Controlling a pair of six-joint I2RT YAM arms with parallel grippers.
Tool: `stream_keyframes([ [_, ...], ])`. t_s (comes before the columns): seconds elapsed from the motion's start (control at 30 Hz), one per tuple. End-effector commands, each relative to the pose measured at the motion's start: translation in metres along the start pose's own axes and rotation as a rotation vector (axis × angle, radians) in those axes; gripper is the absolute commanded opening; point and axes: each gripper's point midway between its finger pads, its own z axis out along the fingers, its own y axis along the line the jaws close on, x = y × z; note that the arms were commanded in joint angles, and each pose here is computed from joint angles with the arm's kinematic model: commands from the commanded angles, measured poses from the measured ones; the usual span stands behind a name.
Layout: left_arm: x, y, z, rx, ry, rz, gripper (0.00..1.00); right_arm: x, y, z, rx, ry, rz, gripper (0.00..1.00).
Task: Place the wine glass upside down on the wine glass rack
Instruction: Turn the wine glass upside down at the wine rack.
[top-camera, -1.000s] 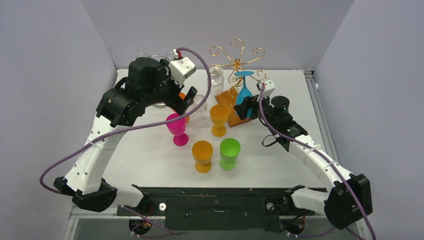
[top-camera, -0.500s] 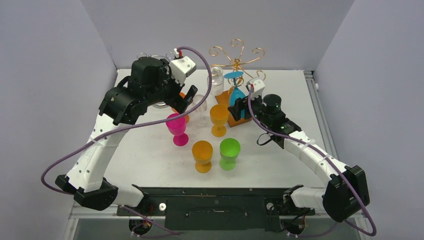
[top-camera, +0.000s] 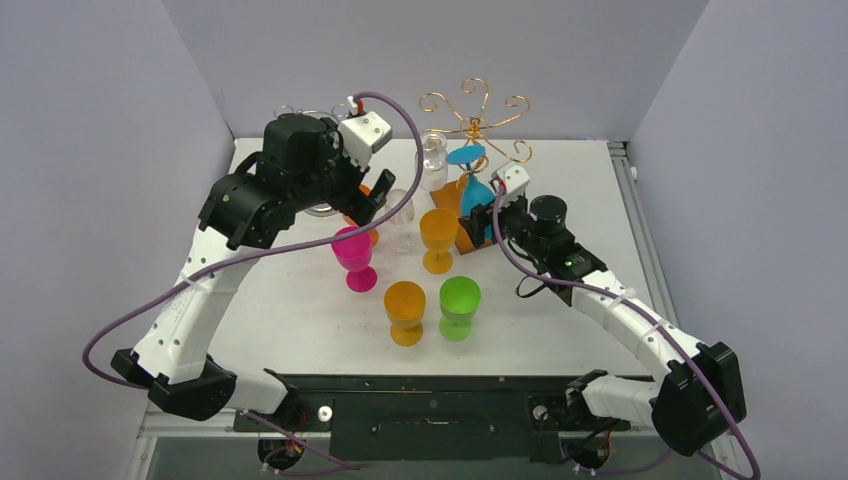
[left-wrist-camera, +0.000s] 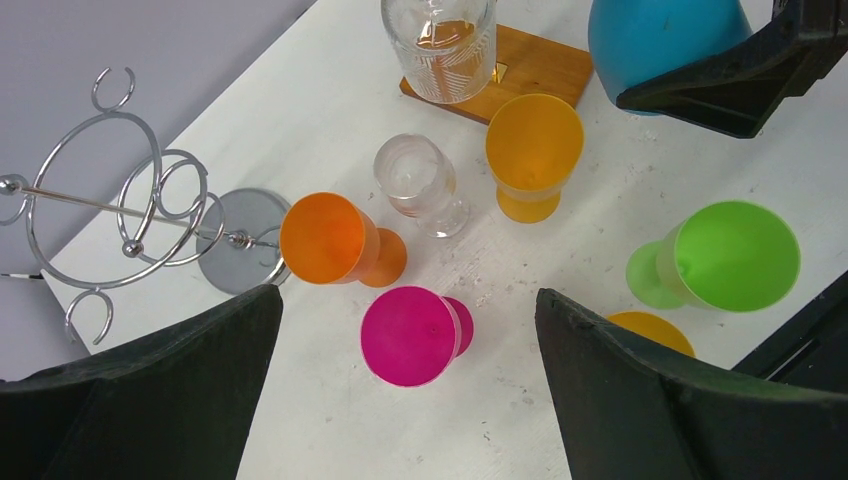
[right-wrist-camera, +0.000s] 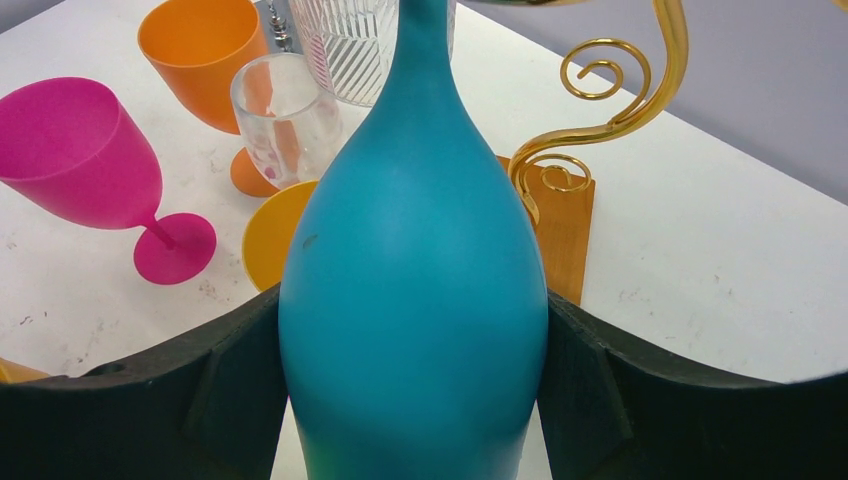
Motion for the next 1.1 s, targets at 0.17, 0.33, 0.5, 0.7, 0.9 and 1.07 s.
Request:
stream_keyframes([
  [0.17, -0.019, 0.006, -0.007, -0.026, -0.055, -0.026, 0.96, -0.02, 0.0, -0.006, 0.008, -0.102, -0.073, 0.44],
  [0.33, -0.018, 0.011, -0.005, -0.051, -0.049, -0.026, 0.96, -0.018, -0.003, -0.015, 0.05, -0.161, -0.066, 0.44],
  [0.5, -0.019, 0.011, -0.004, -0.051, -0.05, -0.029, 0.96, -0.019, -0.008, -0.018, 0.085, -0.203, -0.044, 0.46],
  [0.7, -0.02, 0.012, -0.005, -0.054, -0.055, -0.028, 0.96, -0.01, -0.016, -0.011, 0.116, -0.198, 0.042, 0.53],
  [0.9, -0.02, 0.012, -0.004, -0.056, -0.045, -0.024, 0.96, 0.007, -0.015, -0.002, 0.109, -0.116, 0.12, 0.79],
  [1.07, -0.016, 0.012, -0.001, -0.054, -0.027, -0.028, 0.96, 0.005, -0.011, -0.015, 0.107, -0.095, 0.16, 0.8],
])
